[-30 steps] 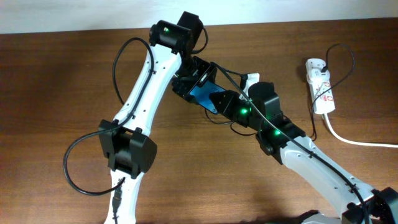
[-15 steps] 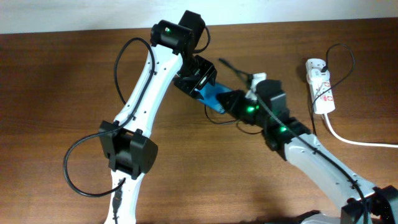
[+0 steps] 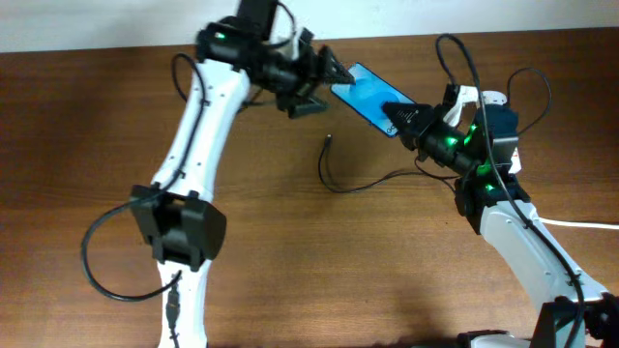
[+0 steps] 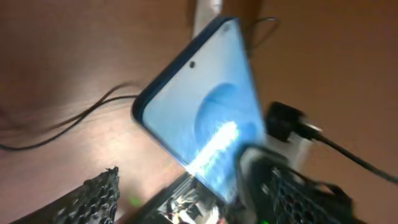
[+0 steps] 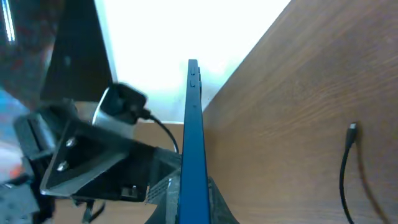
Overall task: Plug charger to phone and switch on socket
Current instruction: 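Grasp the phone with the right gripper and release the left gripper, then rotate the phone with the right gripper and regrasp it with the left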
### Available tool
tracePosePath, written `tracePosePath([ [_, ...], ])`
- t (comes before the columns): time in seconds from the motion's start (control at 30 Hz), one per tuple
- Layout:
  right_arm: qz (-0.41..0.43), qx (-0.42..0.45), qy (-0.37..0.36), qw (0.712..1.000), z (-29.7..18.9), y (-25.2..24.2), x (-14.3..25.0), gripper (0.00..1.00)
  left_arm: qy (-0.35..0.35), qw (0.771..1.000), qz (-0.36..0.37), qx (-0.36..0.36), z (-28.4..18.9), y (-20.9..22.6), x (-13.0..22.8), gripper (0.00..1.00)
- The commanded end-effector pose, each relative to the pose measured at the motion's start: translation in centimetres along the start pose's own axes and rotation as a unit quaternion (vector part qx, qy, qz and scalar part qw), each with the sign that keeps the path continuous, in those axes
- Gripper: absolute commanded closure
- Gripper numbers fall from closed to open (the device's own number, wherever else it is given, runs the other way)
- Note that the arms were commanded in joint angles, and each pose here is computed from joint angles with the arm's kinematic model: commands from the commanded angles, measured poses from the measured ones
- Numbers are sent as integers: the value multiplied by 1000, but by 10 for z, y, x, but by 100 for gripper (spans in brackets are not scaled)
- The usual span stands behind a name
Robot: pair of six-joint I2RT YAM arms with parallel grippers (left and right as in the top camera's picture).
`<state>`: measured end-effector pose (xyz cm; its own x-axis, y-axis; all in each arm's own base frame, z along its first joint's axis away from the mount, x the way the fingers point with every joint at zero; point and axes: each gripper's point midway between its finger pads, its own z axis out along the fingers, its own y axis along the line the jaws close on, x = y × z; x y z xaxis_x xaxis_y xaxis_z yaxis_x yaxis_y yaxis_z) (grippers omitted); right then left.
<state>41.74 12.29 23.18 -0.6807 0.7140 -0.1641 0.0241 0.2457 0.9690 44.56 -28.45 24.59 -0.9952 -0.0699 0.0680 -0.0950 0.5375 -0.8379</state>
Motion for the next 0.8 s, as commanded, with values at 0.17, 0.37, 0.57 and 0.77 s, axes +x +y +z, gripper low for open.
tracePosePath([
  [0.17,-39,-58,-39,997,-18,77,-18,96,-19,976,187,108,-65,-21,-9,11],
  [0.37,-119,11,-51,991,-110,79,-5,96,-12,959,267,91,-86,8,3,1],
  [0.57,-40,32,-10,999,-95,66,19,96,6,958,264,116,-88,5,17,1],
  [0.77,-32,-40,-11,999,1,86,29,96,25,962,238,134,-86,8,27,0],
])
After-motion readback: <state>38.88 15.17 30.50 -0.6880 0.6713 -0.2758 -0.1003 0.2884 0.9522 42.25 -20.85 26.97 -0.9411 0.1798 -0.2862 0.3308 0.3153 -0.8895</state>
